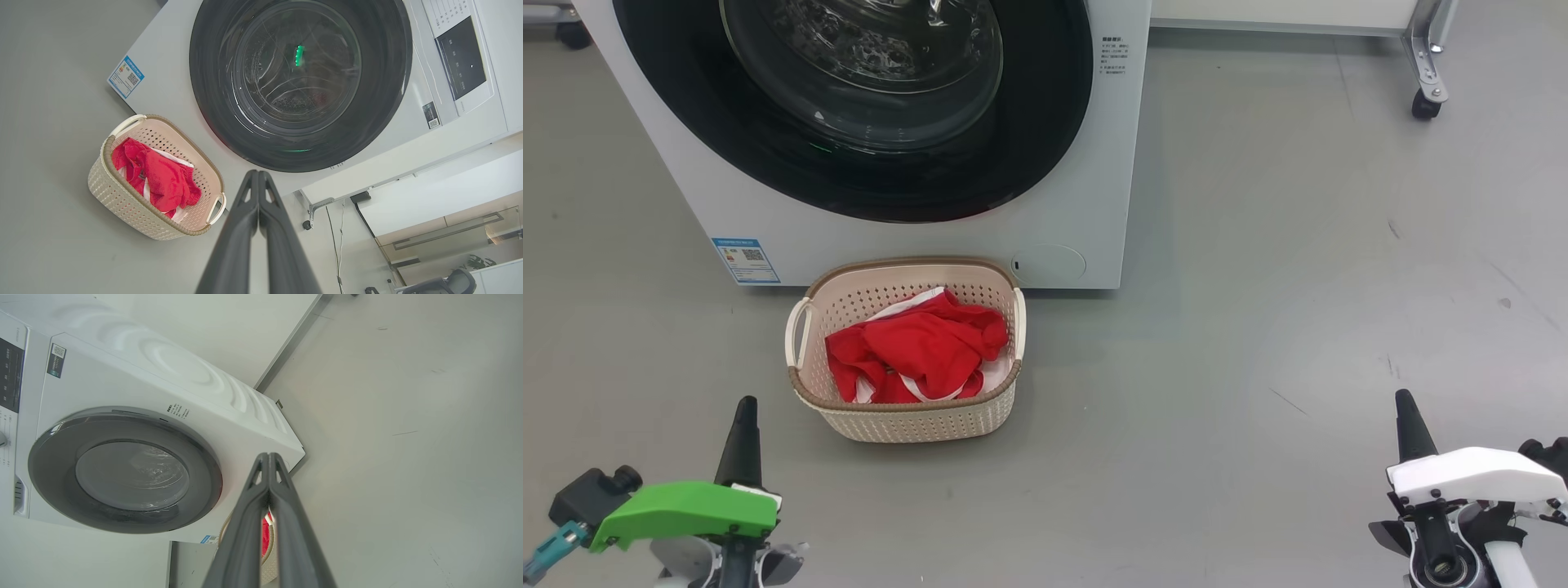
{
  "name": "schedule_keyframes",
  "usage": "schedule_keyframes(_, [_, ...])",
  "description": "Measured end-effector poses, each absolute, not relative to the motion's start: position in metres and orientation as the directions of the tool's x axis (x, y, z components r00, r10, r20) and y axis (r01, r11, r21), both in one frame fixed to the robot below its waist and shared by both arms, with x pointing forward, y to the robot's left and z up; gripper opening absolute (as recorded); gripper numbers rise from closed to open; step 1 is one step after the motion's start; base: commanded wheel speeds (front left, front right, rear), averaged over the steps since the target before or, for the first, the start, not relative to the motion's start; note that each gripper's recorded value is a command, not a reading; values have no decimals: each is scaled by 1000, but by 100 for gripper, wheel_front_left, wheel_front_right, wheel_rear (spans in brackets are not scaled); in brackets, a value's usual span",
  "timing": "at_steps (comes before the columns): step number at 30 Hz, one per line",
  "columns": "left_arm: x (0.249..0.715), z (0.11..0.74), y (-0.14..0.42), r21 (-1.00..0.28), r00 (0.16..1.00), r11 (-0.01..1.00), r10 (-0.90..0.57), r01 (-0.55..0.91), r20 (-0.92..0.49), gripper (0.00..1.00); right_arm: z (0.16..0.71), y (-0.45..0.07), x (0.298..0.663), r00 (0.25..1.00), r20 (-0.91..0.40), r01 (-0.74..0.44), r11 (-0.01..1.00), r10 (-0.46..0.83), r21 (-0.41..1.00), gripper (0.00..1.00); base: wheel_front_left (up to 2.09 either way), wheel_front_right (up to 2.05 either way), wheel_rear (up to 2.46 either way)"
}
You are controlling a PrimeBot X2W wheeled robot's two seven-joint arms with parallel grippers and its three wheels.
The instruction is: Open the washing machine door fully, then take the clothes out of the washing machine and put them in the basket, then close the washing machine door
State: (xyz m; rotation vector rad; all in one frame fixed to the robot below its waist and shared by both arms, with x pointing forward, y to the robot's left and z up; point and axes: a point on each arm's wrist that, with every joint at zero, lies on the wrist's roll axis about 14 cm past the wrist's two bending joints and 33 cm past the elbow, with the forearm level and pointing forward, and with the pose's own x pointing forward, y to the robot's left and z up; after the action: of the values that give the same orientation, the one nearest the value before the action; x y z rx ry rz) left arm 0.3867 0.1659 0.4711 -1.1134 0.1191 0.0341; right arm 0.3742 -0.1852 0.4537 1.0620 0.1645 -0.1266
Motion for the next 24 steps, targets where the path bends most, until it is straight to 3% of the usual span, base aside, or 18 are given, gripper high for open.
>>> schedule_keyframes(24, [386,483,175,-984,996,159,-35,-78,-84,0,464,-198,373,988,-154,155,172,-23,973,0,0,0,0])
